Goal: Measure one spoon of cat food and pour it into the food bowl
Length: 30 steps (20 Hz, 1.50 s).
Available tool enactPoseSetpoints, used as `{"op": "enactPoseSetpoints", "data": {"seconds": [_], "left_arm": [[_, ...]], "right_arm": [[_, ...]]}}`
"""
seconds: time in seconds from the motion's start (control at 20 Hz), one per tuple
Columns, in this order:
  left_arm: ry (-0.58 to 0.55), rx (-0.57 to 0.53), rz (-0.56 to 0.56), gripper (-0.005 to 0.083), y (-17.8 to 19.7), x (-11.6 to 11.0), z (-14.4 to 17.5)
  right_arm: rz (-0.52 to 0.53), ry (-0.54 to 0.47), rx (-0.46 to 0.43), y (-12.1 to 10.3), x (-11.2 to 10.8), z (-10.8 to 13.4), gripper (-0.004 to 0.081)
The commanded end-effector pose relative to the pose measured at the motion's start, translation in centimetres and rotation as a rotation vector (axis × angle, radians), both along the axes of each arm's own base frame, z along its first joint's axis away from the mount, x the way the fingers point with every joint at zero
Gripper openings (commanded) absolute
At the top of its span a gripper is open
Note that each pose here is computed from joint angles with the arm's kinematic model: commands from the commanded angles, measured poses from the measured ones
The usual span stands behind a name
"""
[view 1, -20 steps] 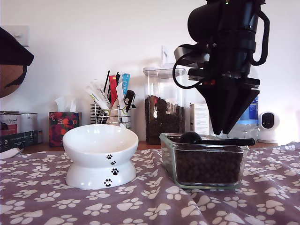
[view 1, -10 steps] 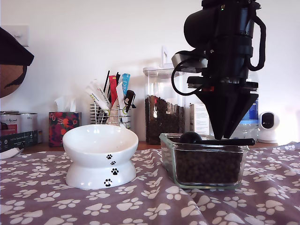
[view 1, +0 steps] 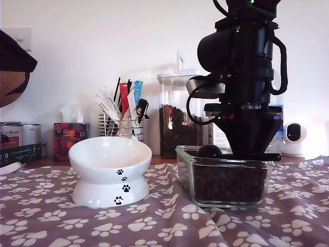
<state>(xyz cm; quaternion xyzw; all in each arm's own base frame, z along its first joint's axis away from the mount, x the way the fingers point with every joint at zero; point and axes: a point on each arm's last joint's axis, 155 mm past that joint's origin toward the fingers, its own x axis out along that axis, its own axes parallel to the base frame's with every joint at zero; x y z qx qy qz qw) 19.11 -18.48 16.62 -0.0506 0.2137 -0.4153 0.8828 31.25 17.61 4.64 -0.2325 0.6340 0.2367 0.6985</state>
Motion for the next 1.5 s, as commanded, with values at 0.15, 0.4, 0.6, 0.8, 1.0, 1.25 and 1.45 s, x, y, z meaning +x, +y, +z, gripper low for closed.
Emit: {"op": "enactPoseSetpoints", "data": {"seconds": [0.15, 0.4, 0.6, 0.8, 1.0, 1.25, 1.45], "left_arm": [[0.004, -0.002, -0.004, -0.0019, -0.1, 0.0, -0.2], [0.006, -0.001, -0.004, -0.0019, -0.1, 0.0, -0.3], [0.020, 0.006, -0.004, -0.0019, 0.0, -0.2, -0.6], [0.035, 0.012, -0.008, -0.0019, 0.0, -0.4, -0.9], [0.037, 0.011, -0.013, -0.0019, -0.1, -0.4, -0.9], [0.048, 0.016, -0.013, -0.0019, 0.0, -0.6, -1.2], [0.052, 0.018, -0.013, -0.0019, 0.0, -0.6, -1.3]], "right_arm": [[0.002, -0.009, 0.003, 0.2, 0.2, 0.9, 0.0182], [-0.002, -0.014, 0.009, 0.5, 0.6, 2.2, 0.0080], [-0.001, -0.016, 0.011, 0.5, 0.6, 2.3, -0.0013], [-0.001, -0.017, 0.011, 0.6, 0.6, 2.3, 0.0071], [-0.005, -0.017, 0.012, 0.6, 0.6, 2.3, 0.0142], [-0.015, -0.016, 0.021, 0.7, 0.6, 2.3, 0.0212], [-0.018, -0.015, 0.023, 0.8, 0.7, 2.3, 0.0211]]}}
